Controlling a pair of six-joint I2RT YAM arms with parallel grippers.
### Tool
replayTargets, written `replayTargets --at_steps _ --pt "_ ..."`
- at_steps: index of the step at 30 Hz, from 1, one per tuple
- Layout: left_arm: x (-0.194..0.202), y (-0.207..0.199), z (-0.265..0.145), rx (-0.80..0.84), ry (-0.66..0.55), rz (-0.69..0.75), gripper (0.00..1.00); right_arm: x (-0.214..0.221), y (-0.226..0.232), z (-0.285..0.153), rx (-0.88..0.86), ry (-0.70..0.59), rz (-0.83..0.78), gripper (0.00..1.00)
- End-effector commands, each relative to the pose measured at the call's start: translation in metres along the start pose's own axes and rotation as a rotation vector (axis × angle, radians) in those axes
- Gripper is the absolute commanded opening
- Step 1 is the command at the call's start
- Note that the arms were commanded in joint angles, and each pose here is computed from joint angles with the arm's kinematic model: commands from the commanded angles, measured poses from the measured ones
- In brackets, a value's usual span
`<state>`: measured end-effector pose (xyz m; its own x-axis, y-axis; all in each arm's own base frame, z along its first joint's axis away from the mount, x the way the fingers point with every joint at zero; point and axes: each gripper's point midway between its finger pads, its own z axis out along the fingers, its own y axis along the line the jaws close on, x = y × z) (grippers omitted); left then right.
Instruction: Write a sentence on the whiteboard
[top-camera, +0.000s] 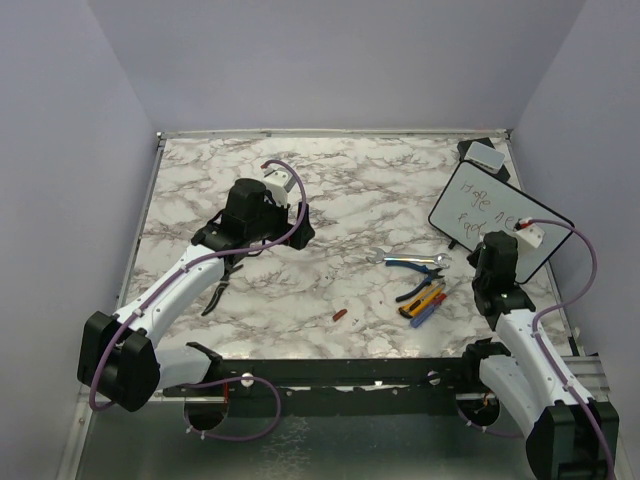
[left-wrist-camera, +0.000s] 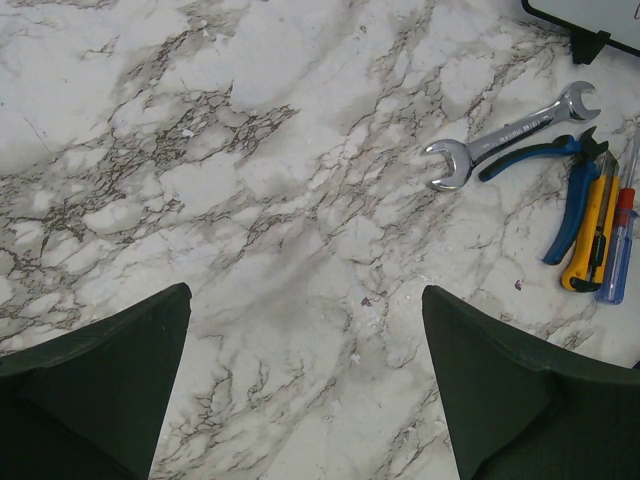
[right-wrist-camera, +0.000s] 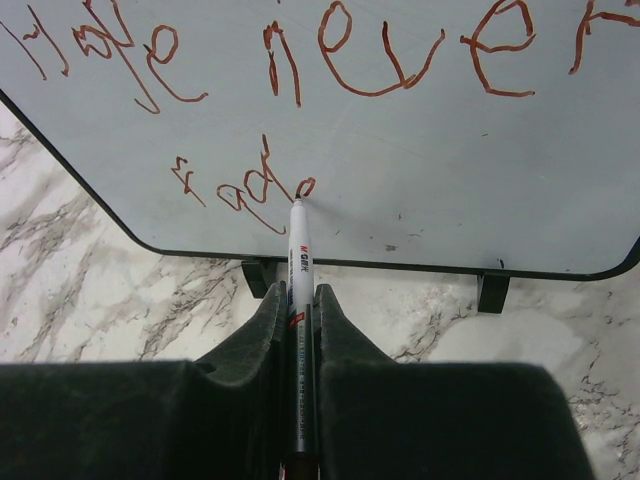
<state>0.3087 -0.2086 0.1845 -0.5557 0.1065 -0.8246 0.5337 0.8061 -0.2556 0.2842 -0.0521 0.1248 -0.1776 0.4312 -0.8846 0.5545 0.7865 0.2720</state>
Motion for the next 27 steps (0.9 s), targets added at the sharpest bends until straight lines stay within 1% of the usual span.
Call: replayTargets --at_steps 1,27 --pt "-0.005 -0.003 -0.005 0.015 -0.029 0.005 0.99 0.005 -0.014 0.000 0.061 0.005 0.006 0.01" --pt "-0.006 -0.003 -0.006 0.013 -0.033 0.004 0.99 0.006 -0.031 -0.001 0.159 -0.001 0.018 0.01"
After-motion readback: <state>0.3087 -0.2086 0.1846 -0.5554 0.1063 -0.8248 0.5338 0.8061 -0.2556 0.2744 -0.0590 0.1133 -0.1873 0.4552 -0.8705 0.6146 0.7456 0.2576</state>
